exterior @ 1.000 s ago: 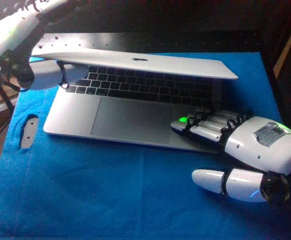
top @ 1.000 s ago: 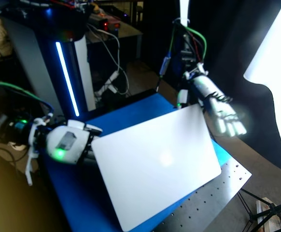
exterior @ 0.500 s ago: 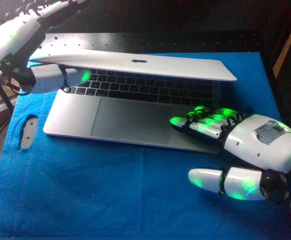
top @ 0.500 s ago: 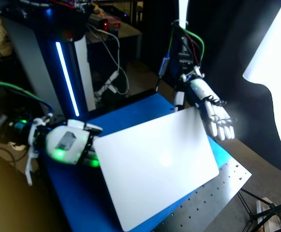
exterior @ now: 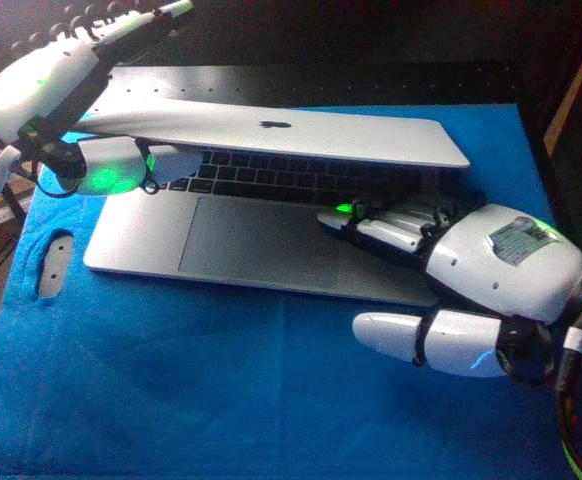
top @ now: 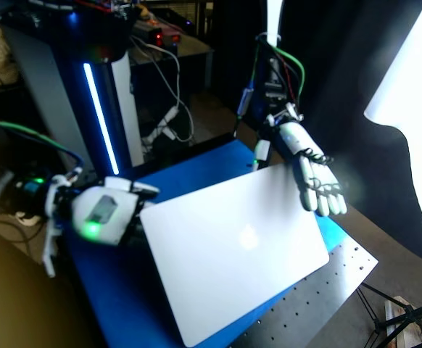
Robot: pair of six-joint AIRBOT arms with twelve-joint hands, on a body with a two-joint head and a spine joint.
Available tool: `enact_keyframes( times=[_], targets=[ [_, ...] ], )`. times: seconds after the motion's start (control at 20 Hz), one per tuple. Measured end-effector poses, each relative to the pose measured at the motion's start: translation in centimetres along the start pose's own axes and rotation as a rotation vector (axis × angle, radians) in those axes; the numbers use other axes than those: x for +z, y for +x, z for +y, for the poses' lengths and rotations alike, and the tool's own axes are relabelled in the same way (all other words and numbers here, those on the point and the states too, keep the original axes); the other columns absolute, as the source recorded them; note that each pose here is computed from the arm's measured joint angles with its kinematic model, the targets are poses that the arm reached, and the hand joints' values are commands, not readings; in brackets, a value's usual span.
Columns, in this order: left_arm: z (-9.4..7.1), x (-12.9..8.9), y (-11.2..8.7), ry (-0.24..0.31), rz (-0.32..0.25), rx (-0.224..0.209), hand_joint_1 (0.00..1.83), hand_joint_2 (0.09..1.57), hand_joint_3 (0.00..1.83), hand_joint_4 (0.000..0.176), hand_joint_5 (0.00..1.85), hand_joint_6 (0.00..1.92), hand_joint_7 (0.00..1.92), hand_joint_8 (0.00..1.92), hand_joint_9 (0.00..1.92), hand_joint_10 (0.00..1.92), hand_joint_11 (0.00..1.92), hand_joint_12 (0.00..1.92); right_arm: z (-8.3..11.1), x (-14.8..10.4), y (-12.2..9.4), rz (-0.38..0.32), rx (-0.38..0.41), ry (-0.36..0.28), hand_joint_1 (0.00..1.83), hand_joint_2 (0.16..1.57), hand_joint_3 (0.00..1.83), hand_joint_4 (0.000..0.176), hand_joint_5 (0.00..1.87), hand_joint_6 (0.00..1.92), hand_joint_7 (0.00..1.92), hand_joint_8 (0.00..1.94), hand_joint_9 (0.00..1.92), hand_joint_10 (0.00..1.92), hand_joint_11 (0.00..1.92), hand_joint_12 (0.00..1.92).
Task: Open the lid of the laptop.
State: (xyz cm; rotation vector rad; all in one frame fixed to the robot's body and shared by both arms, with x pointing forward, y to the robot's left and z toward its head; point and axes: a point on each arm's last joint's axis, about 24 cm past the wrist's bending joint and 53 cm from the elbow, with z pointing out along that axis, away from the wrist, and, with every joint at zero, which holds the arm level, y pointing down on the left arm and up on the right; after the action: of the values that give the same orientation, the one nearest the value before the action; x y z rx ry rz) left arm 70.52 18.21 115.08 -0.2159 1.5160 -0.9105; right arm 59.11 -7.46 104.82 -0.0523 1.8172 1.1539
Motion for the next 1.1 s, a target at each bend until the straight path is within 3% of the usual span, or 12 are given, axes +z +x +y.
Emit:
enact_keyframes(
  times=[0.05,0.15,0.25,0.45,0.55,0.7,0.8,0.9,0.95,1.1],
  targets=[
    [0.0,0.0,0.0,0.0,0.0,0.0,0.78,1.01,0.0,0.164,0.18,0.0,0.25,0.0,0.18,0.0,0.0,0.24,0.2,0.1,-0.1,0.0,-0.006,-0.006,0.0,1.33,0.0,0.0,0.1,0.0,0.16,0.0,0.34,0.0,0.26,0.26],
    [0.0,0.0,0.0,-0.001,0.001,0.0,0.73,1.01,0.0,0.17,0.18,0.0,0.27,0.0,0.2,0.0,0.0,0.34,0.3,0.4,0.0,0.001,-0.003,-0.008,0.0,1.36,0.01,0.0,0.11,0.0,0.16,0.0,0.21,0.0,0.13,0.21],
    [-0.1,0.0,0.2,0.001,0.004,-0.001,0.75,1.0,0.0,0.169,0.2,0.0,0.3,0.0,0.23,0.0,0.0,0.41,0.5,0.7,0.0,0.003,-0.001,-0.013,0.0,1.36,0.0,0.0,0.12,0.01,0.18,0.01,0.2,0.01,0.12,0.2],
    [0.0,0.1,0.3,-0.002,0.009,0.0,0.76,1.02,0.0,0.175,0.17,0.0,0.22,0.0,0.16,0.0,0.0,0.25,1.7,1.3,0.5,0.024,-0.018,-0.05,0.0,1.37,0.01,0.0,0.07,0.0,0.11,0.0,0.14,0.0,0.07,0.18],
    [0.1,0.1,0.6,-0.003,0.015,-0.002,0.75,1.02,0.0,0.175,0.19,0.0,0.22,0.0,0.16,0.0,0.0,0.31,3.0,1.7,0.6,0.033,-0.032,-0.094,0.0,1.38,0.01,0.0,0.04,0.0,0.08,0.0,0.11,0.0,0.04,0.17],
    [0.0,0.1,1.1,-0.001,0.027,-0.004,0.74,1.02,0.0,0.152,0.22,0.0,0.22,0.0,0.16,0.0,0.0,0.39,4.8,2.2,1.3,0.049,-0.051,-0.15,0.0,1.4,0.01,0.0,0.05,0.01,0.08,0.0,0.09,0.0,0.04,0.17],
    [0.1,0.2,1.1,-0.007,0.025,-0.01,0.74,1.01,0.0,0.161,0.21,0.0,0.22,0.0,0.15,0.0,0.0,0.36,4.7,2.3,2.0,0.067,-0.051,-0.146,0.0,1.41,0.01,0.0,0.05,0.0,0.08,0.0,0.08,0.0,0.03,0.16],
    [0.1,0.2,1.1,-0.006,0.026,-0.008,0.79,1.01,0.0,0.145,0.22,0.0,0.22,0.0,0.14,0.0,0.0,0.24,4.6,2.3,2.1,0.073,-0.051,-0.139,0.0,1.4,0.0,0.0,0.05,0.0,0.09,0.01,0.09,0.0,0.05,0.17],
    [0.1,0.2,1.1,-0.005,0.026,-0.008,0.79,1.0,0.0,0.145,0.23,0.0,0.22,0.0,0.14,0.0,0.0,0.23,4.5,2.3,2.2,0.077,-0.053,-0.136,0.0,1.39,0.0,0.0,0.05,0.0,0.1,0.01,0.11,0.01,0.09,0.19],
    [0.0,0.1,1.1,-0.004,0.027,-0.007,0.79,1.0,0.0,0.17,0.21,0.0,0.21,0.0,0.14,0.0,0.0,0.25,4.3,2.7,2.7,0.094,-0.068,-0.132,0.0,1.39,0.0,0.0,0.04,0.01,0.09,0.0,0.1,0.0,0.05,0.17]
  ],
)
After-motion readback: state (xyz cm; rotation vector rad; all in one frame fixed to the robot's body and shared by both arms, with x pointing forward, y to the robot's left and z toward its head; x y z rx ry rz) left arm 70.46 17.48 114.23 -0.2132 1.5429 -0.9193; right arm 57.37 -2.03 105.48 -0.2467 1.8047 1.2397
